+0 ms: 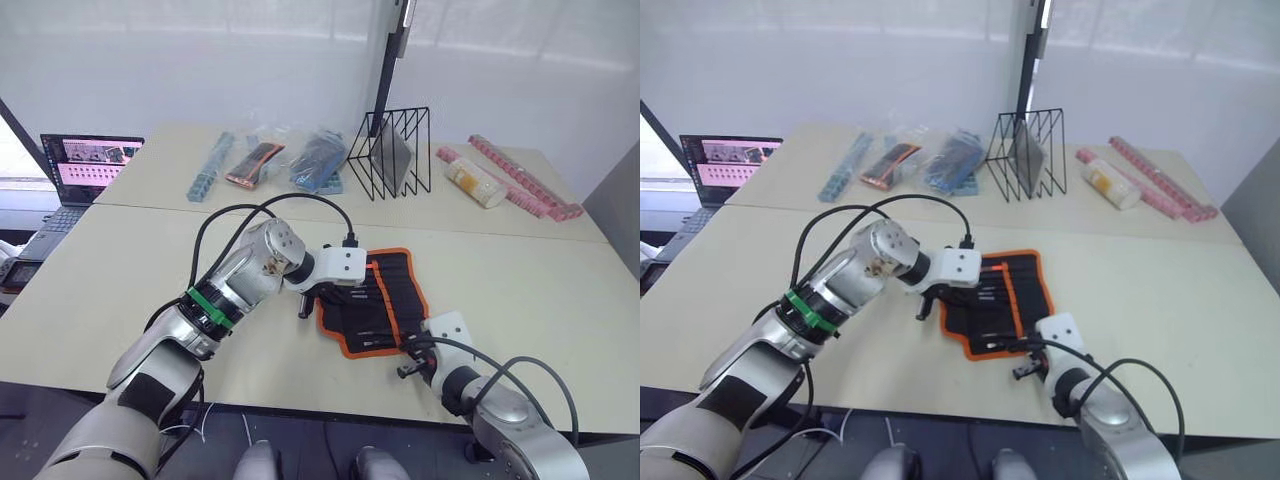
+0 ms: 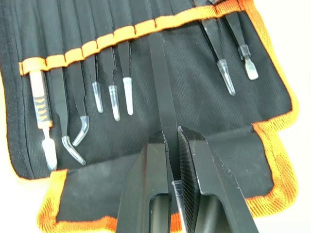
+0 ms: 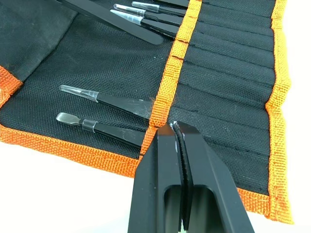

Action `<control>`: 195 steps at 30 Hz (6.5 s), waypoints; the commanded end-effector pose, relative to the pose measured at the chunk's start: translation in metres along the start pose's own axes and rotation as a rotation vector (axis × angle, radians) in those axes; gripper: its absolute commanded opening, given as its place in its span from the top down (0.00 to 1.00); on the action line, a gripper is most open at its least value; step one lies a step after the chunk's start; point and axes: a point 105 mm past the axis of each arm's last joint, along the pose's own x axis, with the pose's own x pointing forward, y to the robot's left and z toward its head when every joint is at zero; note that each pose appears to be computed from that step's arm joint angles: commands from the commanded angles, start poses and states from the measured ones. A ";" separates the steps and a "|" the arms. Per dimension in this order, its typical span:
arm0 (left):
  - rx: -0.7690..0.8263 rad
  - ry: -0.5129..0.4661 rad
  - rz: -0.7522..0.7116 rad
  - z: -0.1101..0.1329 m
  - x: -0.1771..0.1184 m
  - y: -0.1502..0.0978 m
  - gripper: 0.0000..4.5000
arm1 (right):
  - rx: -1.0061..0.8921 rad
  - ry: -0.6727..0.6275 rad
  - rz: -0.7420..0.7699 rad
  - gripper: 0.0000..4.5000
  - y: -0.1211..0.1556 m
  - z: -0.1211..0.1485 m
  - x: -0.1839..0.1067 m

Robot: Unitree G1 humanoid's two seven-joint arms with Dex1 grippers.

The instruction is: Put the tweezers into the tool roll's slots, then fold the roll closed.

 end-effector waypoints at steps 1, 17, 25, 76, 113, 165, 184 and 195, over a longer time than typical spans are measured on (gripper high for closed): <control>0.045 -0.027 0.005 0.009 -0.008 0.001 1.00 | 0.030 0.134 0.004 1.00 0.000 -0.031 0.000; 0.026 -0.057 0.039 0.010 -0.023 0.017 1.00 | 0.040 0.152 -0.006 1.00 0.002 -0.038 -0.006; 0.063 -0.034 0.020 0.009 -0.006 0.010 1.00 | 0.044 0.146 -0.009 1.00 0.003 -0.035 -0.005; 0.085 -0.160 0.107 0.055 0.069 0.017 0.76 | 0.054 0.168 -0.015 1.00 0.006 -0.039 -0.012; -0.855 -0.238 1.008 -0.188 -0.176 -0.150 0.01 | -0.064 -0.171 0.061 1.00 -0.032 0.019 -0.031; -1.069 -0.231 1.149 -0.154 -0.048 -0.033 0.01 | -0.018 -0.028 0.095 1.00 0.002 -0.019 0.027; -1.043 -0.227 1.080 -0.156 -0.010 -0.002 0.77 | -0.021 -0.035 0.076 1.00 0.004 -0.016 0.017; -0.907 -0.317 1.121 -0.146 -0.046 0.007 1.00 | 0.040 -0.020 0.031 1.00 0.004 -0.033 0.016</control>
